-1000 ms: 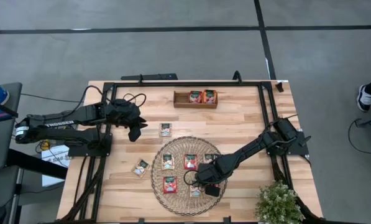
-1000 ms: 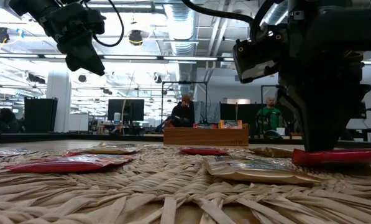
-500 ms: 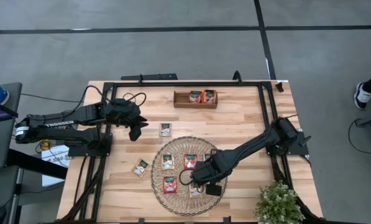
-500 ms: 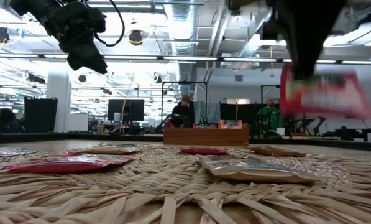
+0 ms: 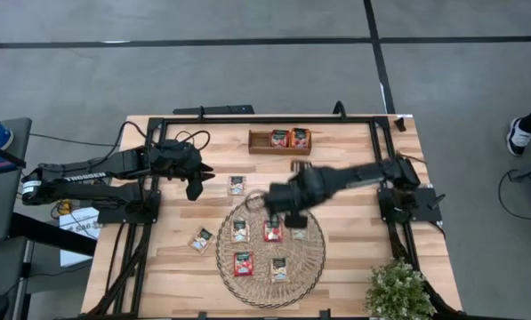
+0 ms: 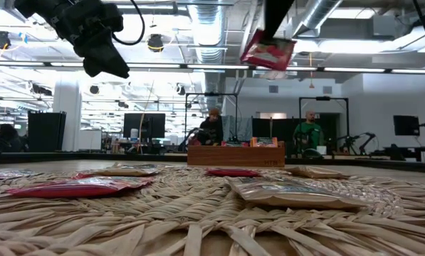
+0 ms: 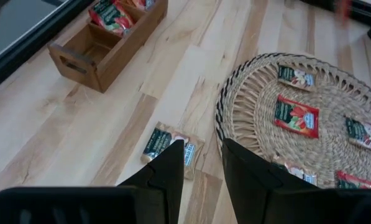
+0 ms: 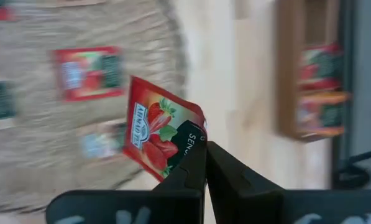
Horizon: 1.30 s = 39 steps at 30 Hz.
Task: Pick & Place Tea
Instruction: Put the red tea bag into the middle section of the wooden organizer
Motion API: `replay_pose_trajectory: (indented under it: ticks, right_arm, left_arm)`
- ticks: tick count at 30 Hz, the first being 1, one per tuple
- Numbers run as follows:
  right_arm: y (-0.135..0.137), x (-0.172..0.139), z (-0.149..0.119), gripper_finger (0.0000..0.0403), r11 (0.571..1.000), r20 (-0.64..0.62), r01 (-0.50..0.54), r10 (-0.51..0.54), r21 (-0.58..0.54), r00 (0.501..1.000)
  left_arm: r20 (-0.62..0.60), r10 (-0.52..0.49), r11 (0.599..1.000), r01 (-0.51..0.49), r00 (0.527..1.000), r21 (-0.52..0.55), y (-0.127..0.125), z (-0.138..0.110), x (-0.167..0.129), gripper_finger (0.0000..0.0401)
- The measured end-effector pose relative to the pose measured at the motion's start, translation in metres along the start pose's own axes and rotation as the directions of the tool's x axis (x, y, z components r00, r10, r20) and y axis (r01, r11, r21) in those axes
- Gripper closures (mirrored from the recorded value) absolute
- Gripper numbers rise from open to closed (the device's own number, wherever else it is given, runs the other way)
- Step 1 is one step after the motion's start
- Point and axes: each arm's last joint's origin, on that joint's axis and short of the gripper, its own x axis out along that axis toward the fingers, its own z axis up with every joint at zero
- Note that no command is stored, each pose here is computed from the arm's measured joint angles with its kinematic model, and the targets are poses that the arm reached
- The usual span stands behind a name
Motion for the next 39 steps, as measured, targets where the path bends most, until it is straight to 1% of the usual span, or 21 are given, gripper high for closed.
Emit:
replay_pose_trajectory:
  ticks: [6,10,15,17,19,23,27,29,32,36,39]
  right_arm:
    - [-0.071,0.025,0.009,0.0403,0.991,-0.056,0.123,-0.125,-0.043,0.991]
    - [-0.120,0.041,0.010,0.0403,0.985,-0.087,0.152,-0.159,-0.083,0.983]
    - [-0.177,0.058,0.009,0.0403,0.977,-0.051,0.187,-0.193,-0.103,0.980]
    - [-0.196,0.063,0.007,0.0403,0.975,-0.042,0.200,-0.204,-0.098,0.978]
    - [-0.209,0.067,0.006,0.0403,0.972,-0.025,0.205,-0.210,-0.115,0.977]
    - [-0.220,0.074,0.012,0.0403,0.960,0.031,0.215,-0.213,-0.182,0.977]
    - [-0.221,0.091,0.022,0.0403,0.945,0.063,0.202,-0.192,-0.257,0.979]
    - [-0.219,0.108,0.026,0.0403,0.937,0.029,0.177,-0.176,-0.301,0.984]
    - [-0.216,0.128,0.031,0.0403,0.933,-0.009,0.145,-0.157,-0.329,0.988]
    - [-0.215,0.152,0.037,0.0403,0.925,-0.033,0.127,-0.149,-0.359,0.988]
    - [-0.214,0.165,0.041,0.0403,0.914,-0.031,0.129,-0.153,-0.384,0.988]
  left_arm:
    - [0.026,-0.002,1.000,0.002,1.000,0.024,0.000,0.002,0.000,0.0300]
    - [0.083,-0.012,1.000,0.010,0.996,0.025,-0.001,0.008,0.000,0.0300]
    - [0.147,0.030,1.000,-0.030,0.989,0.000,-0.001,0.013,-0.001,0.0300]
    - [0.155,0.055,0.998,-0.053,0.986,-0.014,0.000,0.014,-0.001,0.0300]
    - [0.161,0.081,0.997,-0.077,0.984,-0.027,0.001,0.014,-0.001,0.0300]
    - [0.169,0.126,0.991,-0.117,0.978,-0.061,0.002,0.014,-0.001,0.0300]
    - [0.173,0.153,0.986,-0.140,0.973,-0.085,0.003,0.015,-0.001,0.0300]
    - [0.173,0.157,0.986,-0.143,0.972,-0.092,0.003,0.015,-0.001,0.0300]
    - [0.164,0.159,0.984,-0.144,0.973,-0.100,0.003,0.014,-0.001,0.0300]
    - [0.163,0.160,0.983,-0.142,0.973,-0.115,0.003,0.014,-0.001,0.0300]
    - [0.163,0.161,0.983,-0.144,0.973,-0.115,0.003,0.014,-0.001,0.0300]
